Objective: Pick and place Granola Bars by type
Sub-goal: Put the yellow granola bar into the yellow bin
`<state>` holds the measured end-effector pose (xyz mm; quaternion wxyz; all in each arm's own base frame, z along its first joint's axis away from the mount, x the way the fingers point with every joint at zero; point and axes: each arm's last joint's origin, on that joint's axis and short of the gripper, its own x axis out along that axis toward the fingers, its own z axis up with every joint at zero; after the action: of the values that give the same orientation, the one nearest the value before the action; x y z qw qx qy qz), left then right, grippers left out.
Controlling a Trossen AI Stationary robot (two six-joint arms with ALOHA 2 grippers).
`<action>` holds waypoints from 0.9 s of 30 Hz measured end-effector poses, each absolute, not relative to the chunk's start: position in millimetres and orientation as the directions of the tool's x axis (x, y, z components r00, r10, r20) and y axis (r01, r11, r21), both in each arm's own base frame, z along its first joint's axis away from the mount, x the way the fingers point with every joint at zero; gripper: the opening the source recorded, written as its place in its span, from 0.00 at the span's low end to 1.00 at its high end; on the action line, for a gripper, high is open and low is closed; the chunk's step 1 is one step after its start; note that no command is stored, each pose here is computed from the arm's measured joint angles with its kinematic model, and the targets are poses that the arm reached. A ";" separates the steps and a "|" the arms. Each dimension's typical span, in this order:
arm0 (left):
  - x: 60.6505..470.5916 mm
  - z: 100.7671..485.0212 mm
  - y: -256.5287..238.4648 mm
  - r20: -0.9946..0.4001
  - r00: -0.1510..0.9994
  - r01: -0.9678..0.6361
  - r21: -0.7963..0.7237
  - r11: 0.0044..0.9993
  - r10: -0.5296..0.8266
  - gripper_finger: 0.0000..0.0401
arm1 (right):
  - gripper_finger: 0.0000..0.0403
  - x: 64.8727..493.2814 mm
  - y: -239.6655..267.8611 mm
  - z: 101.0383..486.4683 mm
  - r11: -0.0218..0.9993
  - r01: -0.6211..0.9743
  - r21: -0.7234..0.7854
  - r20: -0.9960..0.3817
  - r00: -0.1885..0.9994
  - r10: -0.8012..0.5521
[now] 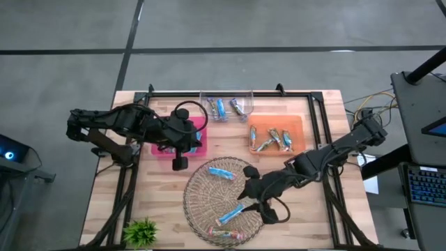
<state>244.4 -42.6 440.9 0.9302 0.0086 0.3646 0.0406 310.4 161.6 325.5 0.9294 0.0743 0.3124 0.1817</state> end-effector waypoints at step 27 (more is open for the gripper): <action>244.9 434.9 -41.8 -0.695 0.710 -0.086 0.074 0.994 0.113 0.00 | 0.57 325.9 170.7 270.5 0.914 -0.390 0.109 -0.768 0.551 0.326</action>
<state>244.9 -41.8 434.9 0.9244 0.0177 0.3771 0.0540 325.9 170.7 270.5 0.8798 -0.0373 0.4280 0.2036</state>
